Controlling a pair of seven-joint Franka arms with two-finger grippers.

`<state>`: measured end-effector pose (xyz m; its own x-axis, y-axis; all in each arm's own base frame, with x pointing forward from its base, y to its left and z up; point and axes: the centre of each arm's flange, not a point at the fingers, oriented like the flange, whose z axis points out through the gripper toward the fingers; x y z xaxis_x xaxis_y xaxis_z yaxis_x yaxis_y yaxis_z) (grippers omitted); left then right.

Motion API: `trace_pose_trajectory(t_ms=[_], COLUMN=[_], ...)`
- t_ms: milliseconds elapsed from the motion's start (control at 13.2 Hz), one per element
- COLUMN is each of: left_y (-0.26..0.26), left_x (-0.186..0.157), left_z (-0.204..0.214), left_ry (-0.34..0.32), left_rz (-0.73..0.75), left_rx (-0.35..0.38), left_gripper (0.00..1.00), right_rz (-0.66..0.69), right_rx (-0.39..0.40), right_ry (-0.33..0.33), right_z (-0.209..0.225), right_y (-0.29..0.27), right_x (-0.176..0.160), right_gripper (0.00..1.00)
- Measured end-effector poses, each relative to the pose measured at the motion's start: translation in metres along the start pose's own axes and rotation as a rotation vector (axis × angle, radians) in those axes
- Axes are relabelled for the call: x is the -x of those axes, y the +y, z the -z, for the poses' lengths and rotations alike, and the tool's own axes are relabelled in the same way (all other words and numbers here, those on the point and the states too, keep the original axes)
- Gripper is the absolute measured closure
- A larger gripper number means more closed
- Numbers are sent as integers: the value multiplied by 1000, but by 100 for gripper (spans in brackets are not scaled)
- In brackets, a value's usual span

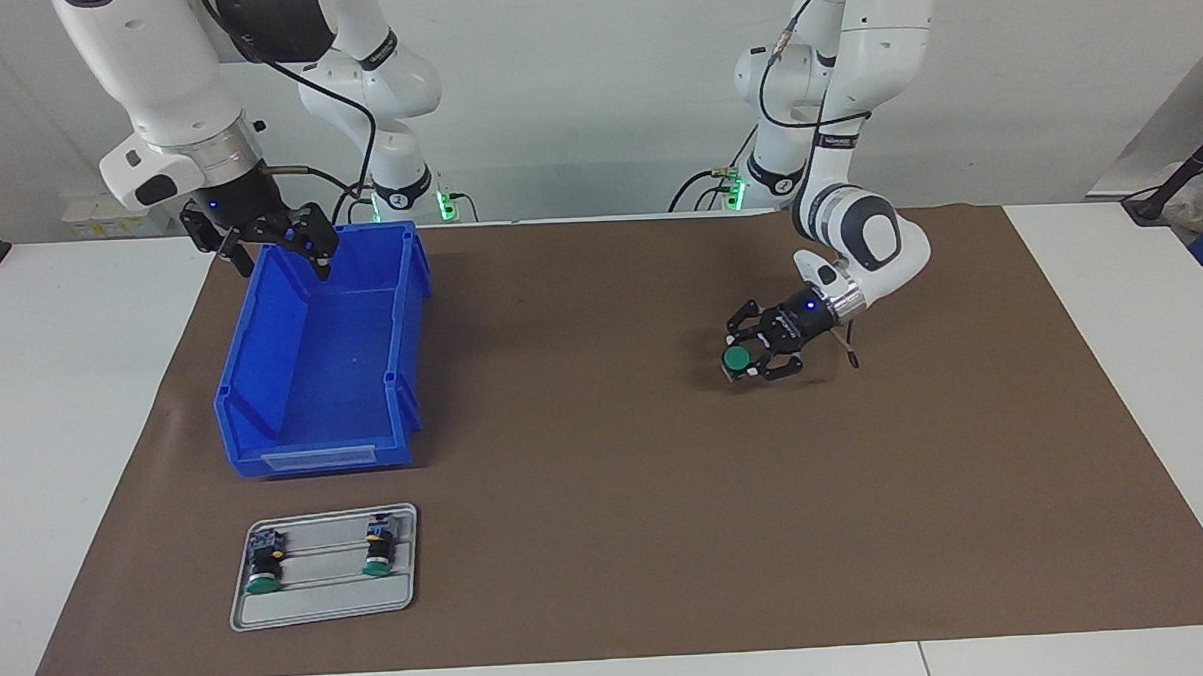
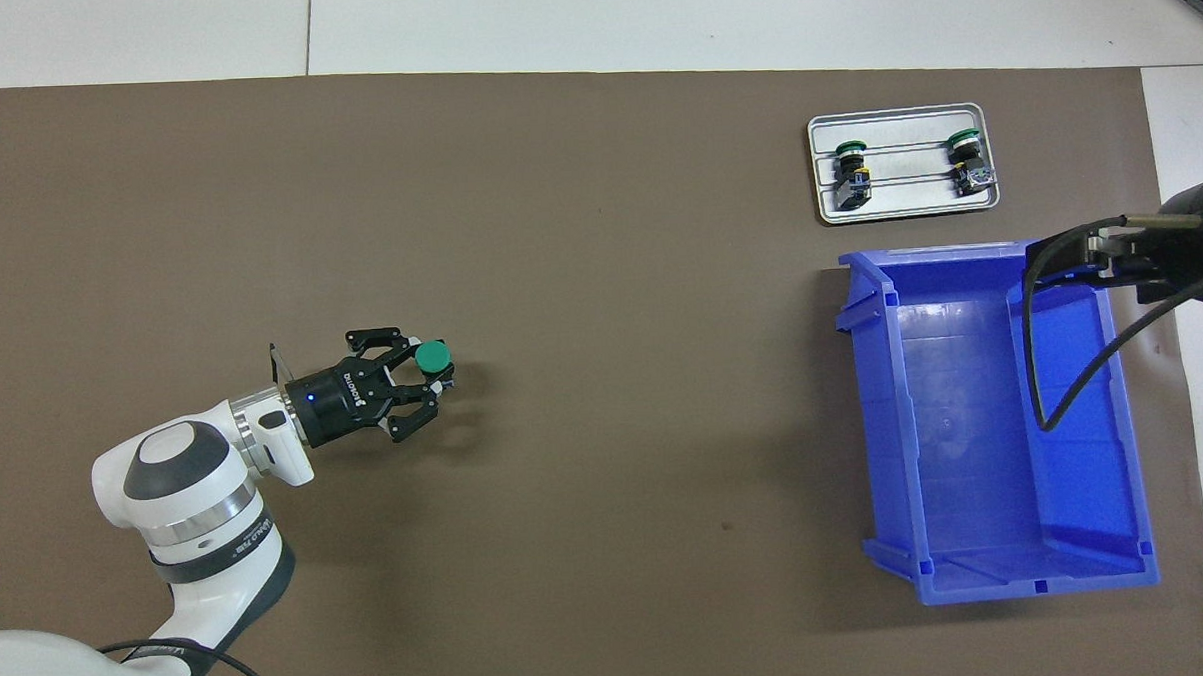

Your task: Place and press button with both arms

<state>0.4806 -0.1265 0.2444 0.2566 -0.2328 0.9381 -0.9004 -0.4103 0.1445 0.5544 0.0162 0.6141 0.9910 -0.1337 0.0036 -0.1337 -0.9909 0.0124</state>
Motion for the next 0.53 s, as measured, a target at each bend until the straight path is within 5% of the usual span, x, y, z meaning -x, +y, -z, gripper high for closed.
trace_pose_trajectory(t_ms=[531], left_y=[-15], left_x=[-2], left_z=[-15], left_ry=[84], left_rz=[11], left_rx=[-112], left_gripper=[67], right_rz=[0], right_rx=[0], right_ry=[0], right_z=[0], right_y=[0], right_x=[0], right_gripper=[0])
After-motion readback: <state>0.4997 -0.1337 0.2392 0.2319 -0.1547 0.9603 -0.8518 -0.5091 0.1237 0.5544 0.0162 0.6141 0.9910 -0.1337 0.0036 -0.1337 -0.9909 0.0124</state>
